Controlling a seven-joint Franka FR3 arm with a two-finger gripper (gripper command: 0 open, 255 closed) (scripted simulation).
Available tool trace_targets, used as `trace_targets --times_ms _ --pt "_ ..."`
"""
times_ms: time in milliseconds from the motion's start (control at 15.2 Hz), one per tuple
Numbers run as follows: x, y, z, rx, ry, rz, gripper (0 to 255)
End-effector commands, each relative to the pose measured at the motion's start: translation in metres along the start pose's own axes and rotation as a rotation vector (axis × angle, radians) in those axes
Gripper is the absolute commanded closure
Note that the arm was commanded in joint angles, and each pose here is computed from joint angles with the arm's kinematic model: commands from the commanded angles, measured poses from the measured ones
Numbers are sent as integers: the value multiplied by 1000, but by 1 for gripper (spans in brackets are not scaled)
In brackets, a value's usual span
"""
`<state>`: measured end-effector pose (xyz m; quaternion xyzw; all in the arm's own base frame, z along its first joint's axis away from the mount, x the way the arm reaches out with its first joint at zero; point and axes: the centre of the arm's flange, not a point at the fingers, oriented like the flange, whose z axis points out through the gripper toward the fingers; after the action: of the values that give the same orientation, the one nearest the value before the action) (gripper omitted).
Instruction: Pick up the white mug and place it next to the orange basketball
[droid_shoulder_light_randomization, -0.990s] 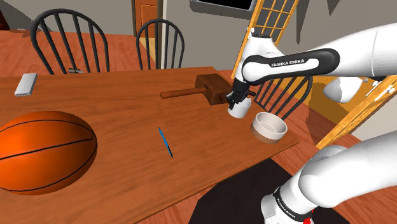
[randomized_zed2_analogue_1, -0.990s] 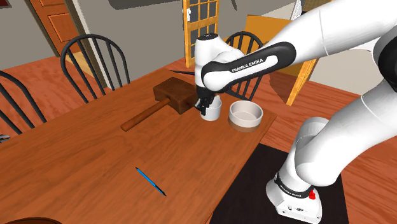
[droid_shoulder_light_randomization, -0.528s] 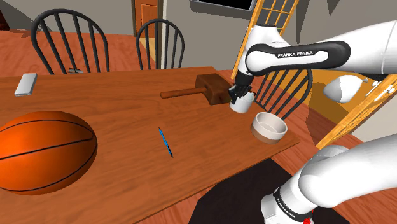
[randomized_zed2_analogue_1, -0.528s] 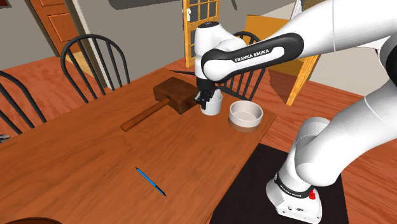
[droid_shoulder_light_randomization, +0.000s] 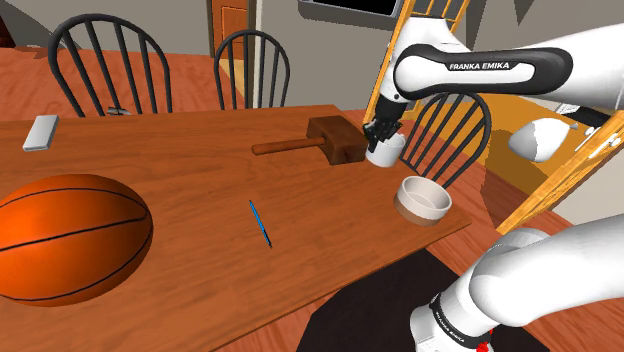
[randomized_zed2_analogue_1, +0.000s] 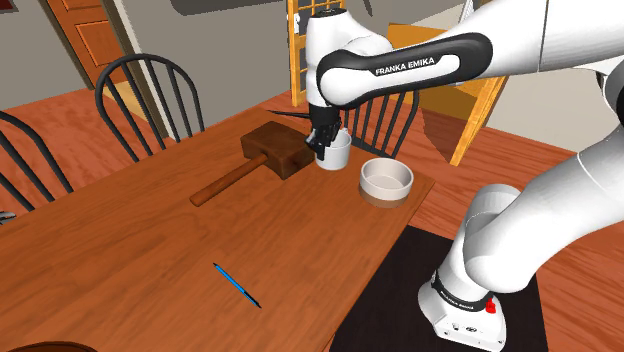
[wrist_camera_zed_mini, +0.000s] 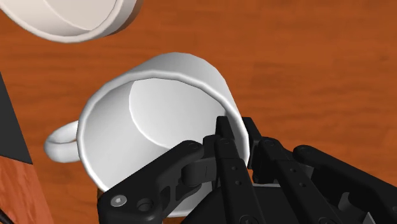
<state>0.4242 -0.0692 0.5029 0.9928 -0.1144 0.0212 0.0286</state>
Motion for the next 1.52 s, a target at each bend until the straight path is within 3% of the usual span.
trace_targets --times_ms 0,1452 --pt "1 1 -11 0 0 0 255" --pt "7 7 -127 0 0 0 255"
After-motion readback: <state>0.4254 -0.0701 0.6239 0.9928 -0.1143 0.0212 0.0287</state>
